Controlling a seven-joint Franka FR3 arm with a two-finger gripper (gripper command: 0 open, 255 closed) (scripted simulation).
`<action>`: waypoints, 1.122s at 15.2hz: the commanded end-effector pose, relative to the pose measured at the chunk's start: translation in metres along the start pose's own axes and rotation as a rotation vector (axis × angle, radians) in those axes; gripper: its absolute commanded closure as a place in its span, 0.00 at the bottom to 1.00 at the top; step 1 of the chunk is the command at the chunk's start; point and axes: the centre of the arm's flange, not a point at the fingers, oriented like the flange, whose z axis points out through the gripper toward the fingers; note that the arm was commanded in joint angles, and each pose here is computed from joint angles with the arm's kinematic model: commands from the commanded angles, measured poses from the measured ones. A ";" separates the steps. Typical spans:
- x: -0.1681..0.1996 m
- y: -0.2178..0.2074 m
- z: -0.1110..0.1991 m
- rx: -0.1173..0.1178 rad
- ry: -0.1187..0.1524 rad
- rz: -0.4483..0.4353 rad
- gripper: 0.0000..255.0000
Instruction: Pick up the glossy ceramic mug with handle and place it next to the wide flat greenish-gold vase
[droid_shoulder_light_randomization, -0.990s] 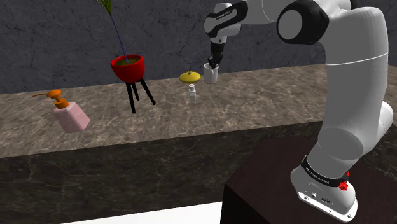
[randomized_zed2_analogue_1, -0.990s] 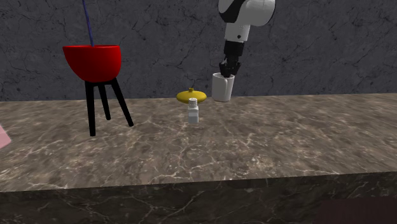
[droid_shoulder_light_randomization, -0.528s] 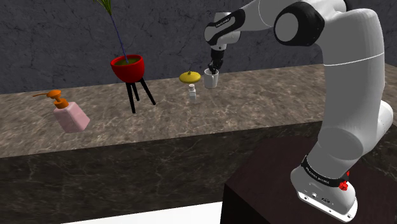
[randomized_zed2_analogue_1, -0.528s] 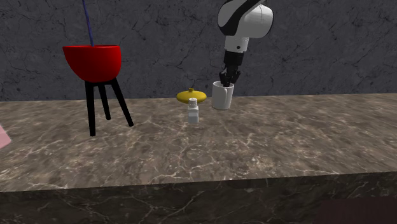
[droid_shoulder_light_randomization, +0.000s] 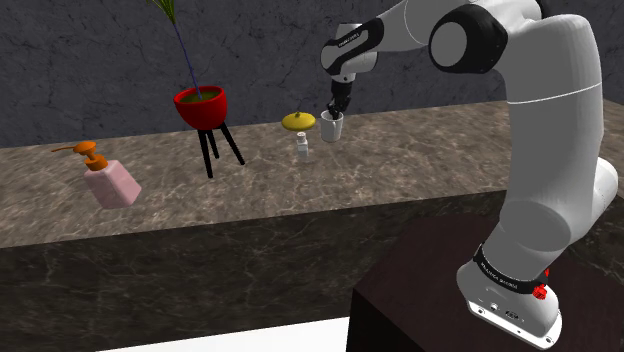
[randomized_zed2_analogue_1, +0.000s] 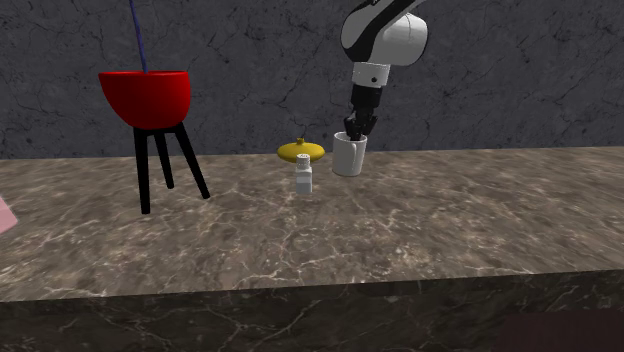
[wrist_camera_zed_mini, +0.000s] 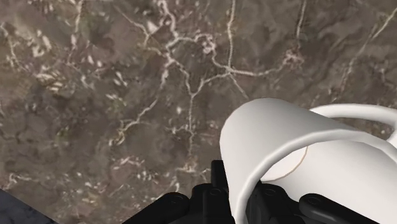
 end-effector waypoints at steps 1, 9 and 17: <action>0.000 0.000 0.000 0.000 0.000 0.000 1.00; 0.000 0.000 -0.027 0.000 0.000 0.000 0.00; 0.000 0.000 -0.050 0.000 0.000 0.000 0.00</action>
